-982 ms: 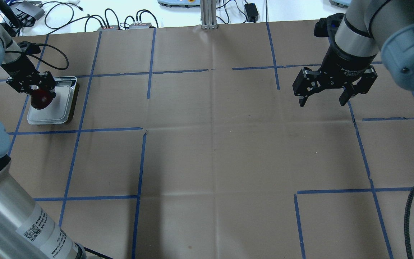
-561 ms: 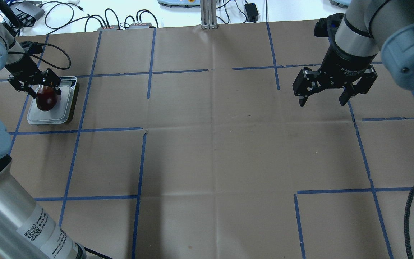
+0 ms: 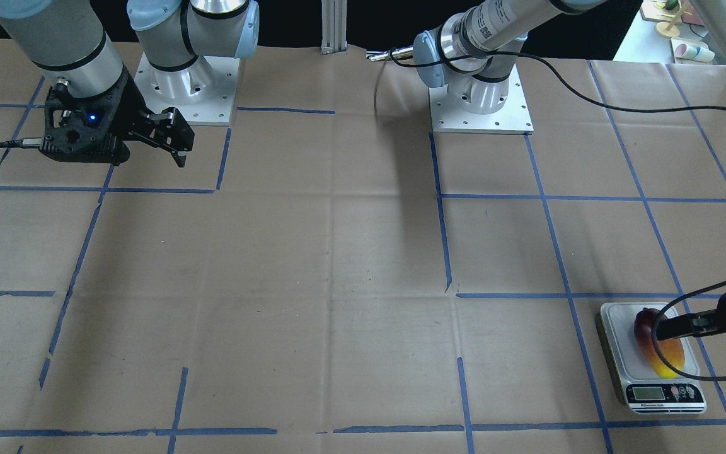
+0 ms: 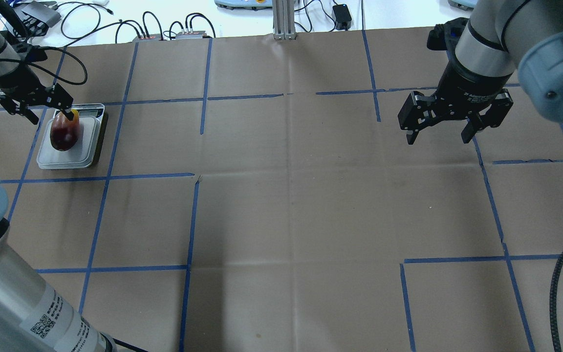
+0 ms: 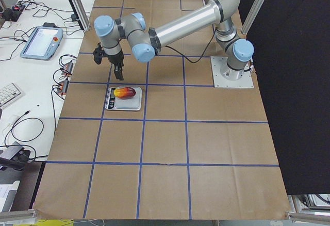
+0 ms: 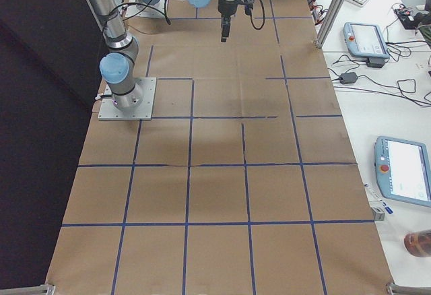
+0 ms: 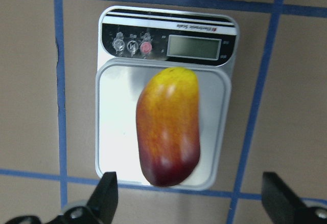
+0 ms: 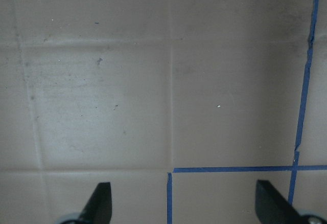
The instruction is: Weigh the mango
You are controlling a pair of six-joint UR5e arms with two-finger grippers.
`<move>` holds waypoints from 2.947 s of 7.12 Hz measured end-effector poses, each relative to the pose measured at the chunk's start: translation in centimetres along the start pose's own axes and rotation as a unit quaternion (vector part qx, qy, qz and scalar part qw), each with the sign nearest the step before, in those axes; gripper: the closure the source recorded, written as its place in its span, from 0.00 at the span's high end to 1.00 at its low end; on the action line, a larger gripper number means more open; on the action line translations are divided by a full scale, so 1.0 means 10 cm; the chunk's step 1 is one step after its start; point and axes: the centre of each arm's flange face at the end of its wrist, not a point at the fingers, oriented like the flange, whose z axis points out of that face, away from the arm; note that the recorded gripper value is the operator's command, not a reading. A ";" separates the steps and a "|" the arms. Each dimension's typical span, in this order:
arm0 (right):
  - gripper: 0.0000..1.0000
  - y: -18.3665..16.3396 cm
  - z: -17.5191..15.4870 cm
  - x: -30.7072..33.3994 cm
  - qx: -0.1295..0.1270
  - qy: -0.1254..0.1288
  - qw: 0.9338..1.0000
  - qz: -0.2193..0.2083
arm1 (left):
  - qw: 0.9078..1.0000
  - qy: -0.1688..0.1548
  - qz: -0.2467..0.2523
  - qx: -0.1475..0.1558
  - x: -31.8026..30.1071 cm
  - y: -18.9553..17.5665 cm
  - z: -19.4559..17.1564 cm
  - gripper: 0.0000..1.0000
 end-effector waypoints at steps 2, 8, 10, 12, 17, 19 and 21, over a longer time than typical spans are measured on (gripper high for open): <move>1.00 0.00 0.00 0.00 0.000 0.000 1.000 0.000 | 1.000 -0.002 0.002 0.004 1.17 0.59 -0.74 1.00; 1.00 0.00 0.00 0.00 0.000 0.000 1.000 0.000 | 0.995 0.048 0.090 -0.023 2.50 2.00 -0.80 1.00; 1.00 0.00 0.00 0.00 0.000 0.000 1.000 0.000 | 0.995 0.053 0.077 -0.019 2.36 1.95 -0.71 0.99; 1.00 0.00 0.00 0.00 0.000 0.000 1.000 0.000 | 0.997 0.032 0.071 -0.009 2.23 1.91 -0.69 0.99; 1.00 0.00 0.00 0.00 0.000 0.000 1.000 0.000 | 0.998 0.001 0.057 0.002 2.07 1.84 -0.68 0.99; 1.00 0.00 0.00 0.00 0.000 0.000 1.000 0.000 | 0.998 0.001 0.057 0.002 2.06 1.83 -0.68 0.99; 1.00 0.00 0.00 0.00 0.000 0.000 1.000 0.000 | 0.998 0.001 0.056 0.002 2.07 1.83 -0.68 0.99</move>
